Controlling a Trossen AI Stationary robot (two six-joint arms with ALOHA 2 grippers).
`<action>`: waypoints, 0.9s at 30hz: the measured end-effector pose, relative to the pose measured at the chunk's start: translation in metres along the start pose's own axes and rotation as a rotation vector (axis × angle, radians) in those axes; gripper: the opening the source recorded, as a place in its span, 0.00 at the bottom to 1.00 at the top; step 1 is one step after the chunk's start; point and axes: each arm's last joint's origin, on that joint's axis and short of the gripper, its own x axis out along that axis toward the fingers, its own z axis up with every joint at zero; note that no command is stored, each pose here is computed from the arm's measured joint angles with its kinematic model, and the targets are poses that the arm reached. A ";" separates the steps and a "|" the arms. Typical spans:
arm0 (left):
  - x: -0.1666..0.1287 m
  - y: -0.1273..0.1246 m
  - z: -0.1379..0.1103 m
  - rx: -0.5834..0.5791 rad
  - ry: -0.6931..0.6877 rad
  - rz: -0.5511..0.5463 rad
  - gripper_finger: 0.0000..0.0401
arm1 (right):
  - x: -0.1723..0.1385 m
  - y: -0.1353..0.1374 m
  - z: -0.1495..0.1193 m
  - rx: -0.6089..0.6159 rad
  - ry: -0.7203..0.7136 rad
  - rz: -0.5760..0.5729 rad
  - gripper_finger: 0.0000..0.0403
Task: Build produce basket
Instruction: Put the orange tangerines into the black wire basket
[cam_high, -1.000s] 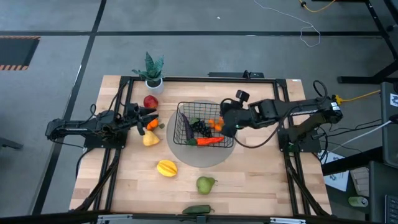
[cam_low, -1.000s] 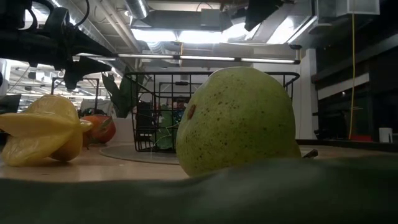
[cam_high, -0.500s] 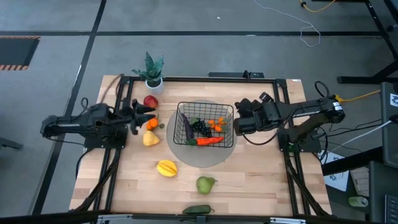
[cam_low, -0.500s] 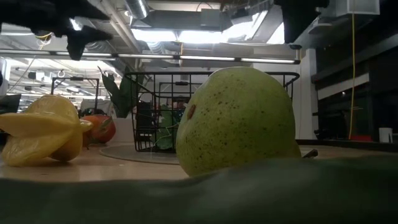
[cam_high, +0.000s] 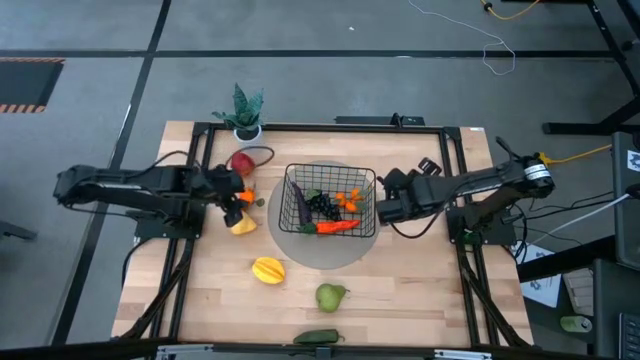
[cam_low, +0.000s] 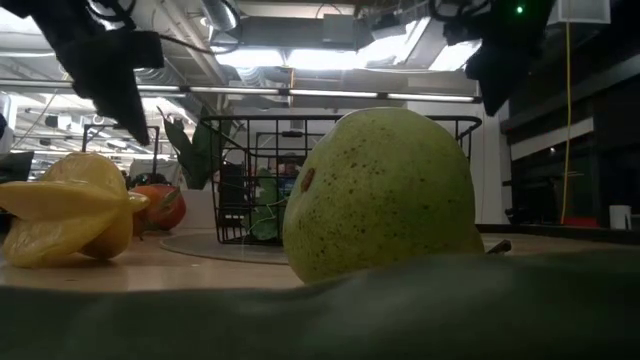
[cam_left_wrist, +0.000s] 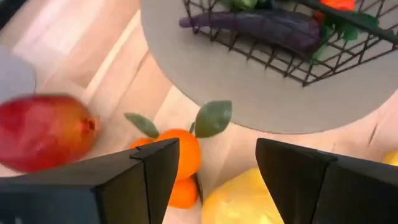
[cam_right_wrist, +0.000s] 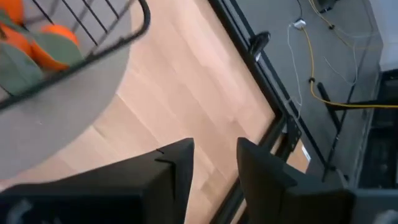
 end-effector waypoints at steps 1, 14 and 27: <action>0.003 -0.002 0.003 0.023 -0.010 -0.003 0.50 | 0.002 0.001 -0.002 -0.003 0.005 -0.003 0.30; 0.038 -0.020 0.010 0.381 0.053 -0.031 0.50 | 0.006 0.004 -0.004 0.041 0.014 0.004 0.30; 0.074 -0.026 0.001 0.454 0.196 0.152 0.50 | 0.006 0.004 -0.004 0.036 0.010 0.001 0.30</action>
